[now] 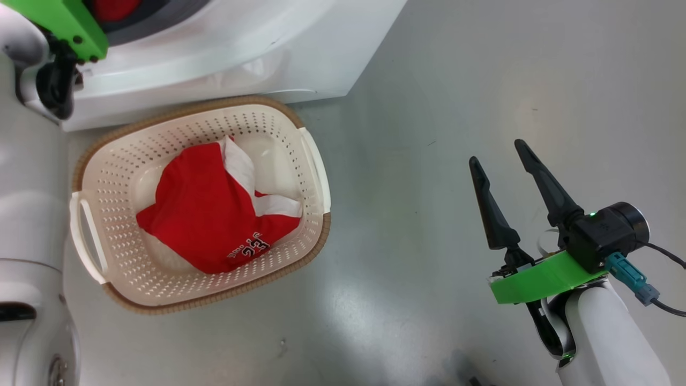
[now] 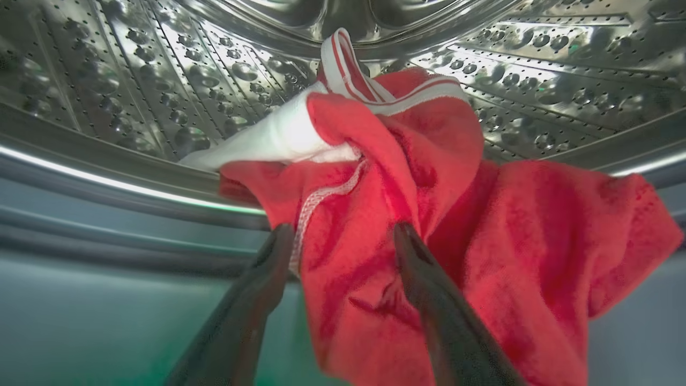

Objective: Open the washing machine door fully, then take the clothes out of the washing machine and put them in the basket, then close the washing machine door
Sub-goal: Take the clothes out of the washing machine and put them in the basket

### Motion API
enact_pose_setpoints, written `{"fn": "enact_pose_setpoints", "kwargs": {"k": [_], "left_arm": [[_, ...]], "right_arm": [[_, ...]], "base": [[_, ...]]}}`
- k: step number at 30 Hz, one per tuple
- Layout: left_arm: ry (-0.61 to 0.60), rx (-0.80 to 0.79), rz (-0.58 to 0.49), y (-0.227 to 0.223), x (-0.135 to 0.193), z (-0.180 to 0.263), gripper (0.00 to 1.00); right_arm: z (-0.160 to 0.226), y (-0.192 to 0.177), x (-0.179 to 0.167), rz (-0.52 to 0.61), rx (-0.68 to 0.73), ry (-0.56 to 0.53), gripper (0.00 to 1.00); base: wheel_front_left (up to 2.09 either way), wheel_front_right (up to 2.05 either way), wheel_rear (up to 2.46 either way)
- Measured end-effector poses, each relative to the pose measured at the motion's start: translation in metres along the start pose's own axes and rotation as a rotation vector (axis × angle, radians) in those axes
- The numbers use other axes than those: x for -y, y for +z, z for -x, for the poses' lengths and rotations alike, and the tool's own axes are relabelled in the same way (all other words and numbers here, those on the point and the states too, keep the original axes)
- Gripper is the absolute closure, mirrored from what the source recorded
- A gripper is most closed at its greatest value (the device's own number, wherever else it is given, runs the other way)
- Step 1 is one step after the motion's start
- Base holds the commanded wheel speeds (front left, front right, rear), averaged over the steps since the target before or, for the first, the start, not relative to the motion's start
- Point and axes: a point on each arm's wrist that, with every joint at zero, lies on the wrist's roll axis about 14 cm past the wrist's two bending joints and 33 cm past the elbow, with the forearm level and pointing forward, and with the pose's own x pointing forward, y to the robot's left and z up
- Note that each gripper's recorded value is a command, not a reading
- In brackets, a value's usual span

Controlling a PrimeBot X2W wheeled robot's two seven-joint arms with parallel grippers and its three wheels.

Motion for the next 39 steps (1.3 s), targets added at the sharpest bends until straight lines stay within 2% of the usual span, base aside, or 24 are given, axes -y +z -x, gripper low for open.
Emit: {"fn": "enact_pose_setpoints", "kwargs": {"k": [7, 8, 9, 10, 11, 12, 13, 14, 15, 21, 39], "left_arm": [[0.001, -0.034, -0.002, -0.004, 0.002, -0.001, 0.00], [0.002, -0.036, -0.003, -0.004, 0.002, -0.001, 0.02], [0.004, -0.040, -0.005, -0.005, 0.001, -0.001, 0.10], [0.005, -0.044, -0.007, -0.006, 0.001, -0.001, 0.28], [0.005, -0.046, -0.011, -0.007, 0.001, -0.001, 0.28], [0.007, -0.051, -0.013, -0.009, 0.001, -0.001, 0.48], [0.008, -0.056, -0.014, -0.010, 0.000, -0.001, 0.60], [0.012, -0.062, -0.019, -0.012, 0.000, -0.001, 0.84], [0.016, -0.067, -0.020, -0.014, -0.001, -0.001, 1.00], [0.016, -0.047, -0.029, -0.012, -0.001, -0.002, 1.00], [0.057, 0.340, -0.171, 0.049, -0.010, 0.020, 1.00]], "right_arm": [[0.002, 0.002, 0.003, -0.002, 0.002, -0.009, 0.00], [0.002, 0.002, 0.003, -0.003, 0.003, -0.009, 0.00], [0.002, 0.002, 0.003, -0.003, 0.003, -0.008, 0.00], [0.002, 0.002, 0.002, -0.004, 0.003, -0.008, 0.00], [0.002, 0.002, 0.002, -0.004, 0.003, -0.007, 0.00], [0.002, 0.002, 0.002, -0.004, 0.003, -0.007, 0.00], [0.002, 0.002, 0.002, -0.005, 0.002, -0.007, 0.00], [0.002, 0.001, 0.002, -0.005, 0.002, -0.006, 0.00], [0.002, 0.001, 0.002, -0.006, 0.001, -0.006, 0.00], [0.001, -0.001, 0.002, -0.007, -0.003, -0.006, 0.00], [-0.004, 0.001, -0.010, -0.020, 0.006, 0.024, 0.00]], "base": [[0.00, 0.00, 0.00], [0.00, 0.00, 0.00], [0.00, 0.00, 0.00], [0.00, 0.00, 0.00], [0.00, 0.00, 0.00], [0.00, 0.00, 0.00], [0.00, 0.00, 0.00], [0.00, 0.00, 0.00], [0.00, 0.00, 0.00], [0.00, 0.00, 0.00], [0.00, 0.00, 0.00]]}}
